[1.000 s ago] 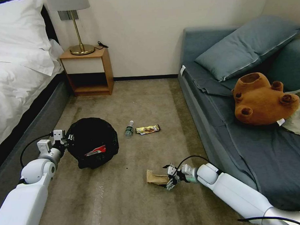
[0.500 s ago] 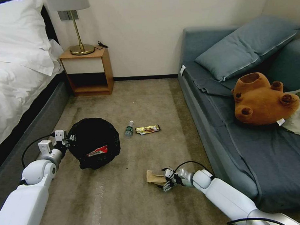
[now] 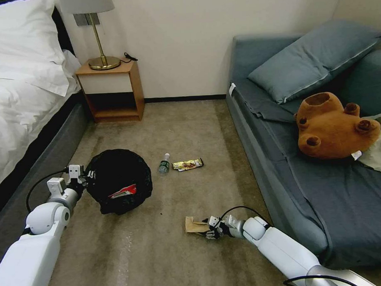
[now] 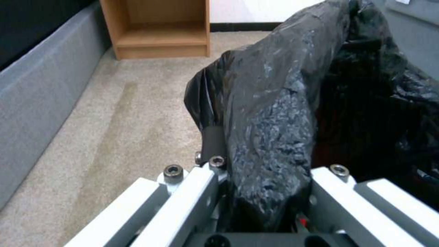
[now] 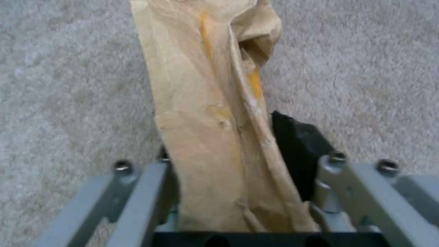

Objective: Pick up the trash bin, then pick up the garbage on the floor and place it into the trash bin.

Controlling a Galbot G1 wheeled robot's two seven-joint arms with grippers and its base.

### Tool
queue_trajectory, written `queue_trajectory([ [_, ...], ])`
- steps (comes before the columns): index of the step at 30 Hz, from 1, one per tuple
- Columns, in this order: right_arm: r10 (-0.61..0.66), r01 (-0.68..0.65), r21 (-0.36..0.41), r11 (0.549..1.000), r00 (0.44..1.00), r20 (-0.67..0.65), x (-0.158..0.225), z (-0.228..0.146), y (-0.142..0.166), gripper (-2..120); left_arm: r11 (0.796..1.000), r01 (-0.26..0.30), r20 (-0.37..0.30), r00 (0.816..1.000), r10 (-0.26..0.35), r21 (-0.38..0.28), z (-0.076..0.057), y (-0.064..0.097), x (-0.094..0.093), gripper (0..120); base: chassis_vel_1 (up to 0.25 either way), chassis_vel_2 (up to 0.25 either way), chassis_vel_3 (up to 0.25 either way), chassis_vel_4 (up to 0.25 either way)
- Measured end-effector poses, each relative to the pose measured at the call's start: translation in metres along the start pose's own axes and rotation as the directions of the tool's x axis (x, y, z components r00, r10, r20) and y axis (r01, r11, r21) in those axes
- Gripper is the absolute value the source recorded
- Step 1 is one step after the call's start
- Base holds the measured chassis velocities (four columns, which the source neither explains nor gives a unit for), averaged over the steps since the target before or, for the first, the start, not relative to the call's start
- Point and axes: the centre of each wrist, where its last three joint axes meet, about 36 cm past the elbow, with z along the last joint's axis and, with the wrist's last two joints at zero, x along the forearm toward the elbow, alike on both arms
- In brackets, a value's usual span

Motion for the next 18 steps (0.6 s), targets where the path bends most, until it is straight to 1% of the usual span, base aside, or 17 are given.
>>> queue_trajectory([
  [1,0.000,0.000,0.000,1.000,1.000,0.000,0.000,0.000,0.000,35,1.000,0.000,0.000,1.000,0.000,0.000,0.000,0.000,0.000,4,0.000,0.000,0.000,0.000],
  [3,0.000,0.000,0.000,1.000,1.000,0.005,0.000,-0.001,0.000,23,1.000,-0.002,0.000,1.000,0.002,0.000,0.001,0.001,0.001,4,0.000,0.000,0.000,0.000],
  [4,0.000,0.000,0.000,1.000,1.000,0.005,0.000,-0.001,0.000,23,1.000,-0.002,0.000,1.000,0.002,0.000,0.001,0.001,0.001,4,0.000,0.000,0.000,0.000],
  [6,0.003,-0.003,0.000,1.000,1.000,0.008,0.001,-0.002,0.000,13,1.000,-0.004,0.000,1.000,0.004,-0.001,0.001,0.002,0.003,4,0.000,0.000,0.000,0.000],
  [7,0.003,-0.003,0.000,1.000,1.000,0.008,0.001,-0.002,0.000,13,1.000,-0.004,0.000,1.000,0.004,-0.001,0.001,0.002,0.003,4,0.000,0.000,0.000,0.000],
  [8,0.008,-0.008,0.000,1.000,1.000,0.013,0.003,-0.003,-0.002,6,1.000,-0.005,0.001,1.000,0.005,-0.002,0.001,0.003,0.004,4,0.000,0.000,0.000,0.000],
  [9,0.011,-0.011,0.000,1.000,1.000,0.015,0.004,-0.003,-0.003,4,1.000,-0.006,0.002,1.000,0.006,-0.002,0.001,0.003,0.004,4,0.000,0.000,0.000,0.000],
  [10,0.011,-0.011,0.000,1.000,1.000,0.015,0.004,-0.003,-0.003,4,1.000,-0.006,0.002,1.000,0.006,-0.002,0.001,0.003,0.004,4,0.000,0.000,0.000,0.000],
  [11,0.020,-0.020,-0.002,1.000,1.000,0.023,0.007,-0.005,-0.007,0,1.000,-0.008,0.004,1.000,0.008,-0.001,0.000,0.002,0.005,4,0.000,0.000,0.000,0.000],
  [15,0.044,-0.044,-0.003,0.999,0.998,0.038,0.015,-0.010,-0.017,0,1.000,-0.015,0.008,1.000,0.015,-0.003,0.000,0.001,0.006,4,0.000,0.000,0.000,0.000],
  [16,0.065,-0.065,-0.001,0.998,0.997,0.050,0.022,-0.014,-0.029,0,1.000,-0.019,0.009,1.000,0.019,-0.005,0.000,0.000,0.007,4,0.000,0.000,0.000,0.000],
  [17,0.065,-0.065,-0.001,0.998,0.997,0.050,0.022,-0.014,-0.029,0,1.000,-0.019,0.009,1.000,0.019,-0.005,0.000,0.000,0.007,4,0.000,0.000,0.000,0.000],
  [18,0.090,-0.091,0.004,0.996,0.994,0.065,0.032,-0.021,-0.043,0,1.000,-0.023,0.010,1.000,0.023,-0.006,0.000,-0.001,0.008,4,0.000,0.000,0.000,0.000],
])
